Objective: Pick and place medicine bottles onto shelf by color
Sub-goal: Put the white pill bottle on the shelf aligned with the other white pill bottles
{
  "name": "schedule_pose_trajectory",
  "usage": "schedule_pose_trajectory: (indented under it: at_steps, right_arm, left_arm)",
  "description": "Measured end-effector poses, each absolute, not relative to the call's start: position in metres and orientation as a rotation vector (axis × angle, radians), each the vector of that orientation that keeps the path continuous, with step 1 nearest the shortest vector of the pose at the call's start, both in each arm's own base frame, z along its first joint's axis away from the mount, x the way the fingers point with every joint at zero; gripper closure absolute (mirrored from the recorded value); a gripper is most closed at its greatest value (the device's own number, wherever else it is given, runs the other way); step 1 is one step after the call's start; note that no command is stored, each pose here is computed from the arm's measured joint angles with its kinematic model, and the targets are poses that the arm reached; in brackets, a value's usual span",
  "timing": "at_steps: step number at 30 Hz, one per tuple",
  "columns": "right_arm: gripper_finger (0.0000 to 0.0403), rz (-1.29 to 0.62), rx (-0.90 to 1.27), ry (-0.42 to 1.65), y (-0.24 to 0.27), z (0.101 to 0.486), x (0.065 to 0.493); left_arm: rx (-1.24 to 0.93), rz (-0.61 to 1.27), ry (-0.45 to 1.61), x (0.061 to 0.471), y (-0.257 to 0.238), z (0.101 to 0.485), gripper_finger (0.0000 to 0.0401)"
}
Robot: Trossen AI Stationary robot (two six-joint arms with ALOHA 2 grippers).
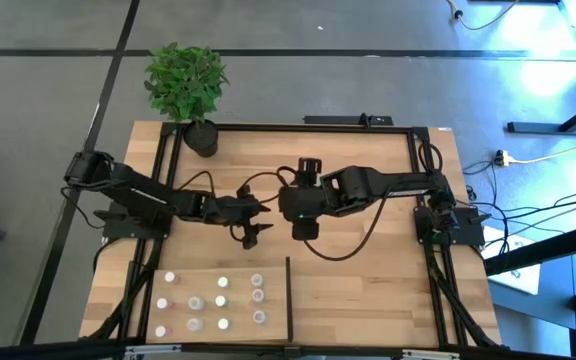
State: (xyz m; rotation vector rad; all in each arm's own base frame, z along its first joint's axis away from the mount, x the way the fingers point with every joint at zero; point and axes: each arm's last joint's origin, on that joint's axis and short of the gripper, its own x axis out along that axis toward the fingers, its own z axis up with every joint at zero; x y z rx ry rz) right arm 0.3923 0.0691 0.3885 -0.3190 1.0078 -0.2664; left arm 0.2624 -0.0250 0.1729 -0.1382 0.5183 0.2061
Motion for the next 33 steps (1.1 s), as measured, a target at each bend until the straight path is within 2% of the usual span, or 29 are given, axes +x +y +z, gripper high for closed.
schedule_pose_trajectory:
  at_steps: [14,22,28,33]
  right_arm:
    - [0.0138,-0.271,-0.244,0.802,0.073,0.4,0.409]
    - [0.0138,-0.271,-0.227,0.752,0.073,0.403,0.412]
    - [0.0138,-0.271,-0.224,0.742,0.074,0.404,0.413]
    - [0.0138,-0.271,-0.222,0.735,0.074,0.405,0.413]
  left_arm:
    - [-0.132,0.196,0.53,0.262,-0.028,0.171,0.0176]
    - [-0.133,0.174,0.507,0.266,-0.032,0.169,0.0175]
    - [-0.095,0.14,0.493,0.274,-0.033,0.16,0.0156]
    - [-0.107,0.16,0.47,0.281,-0.028,0.153,0.0119]
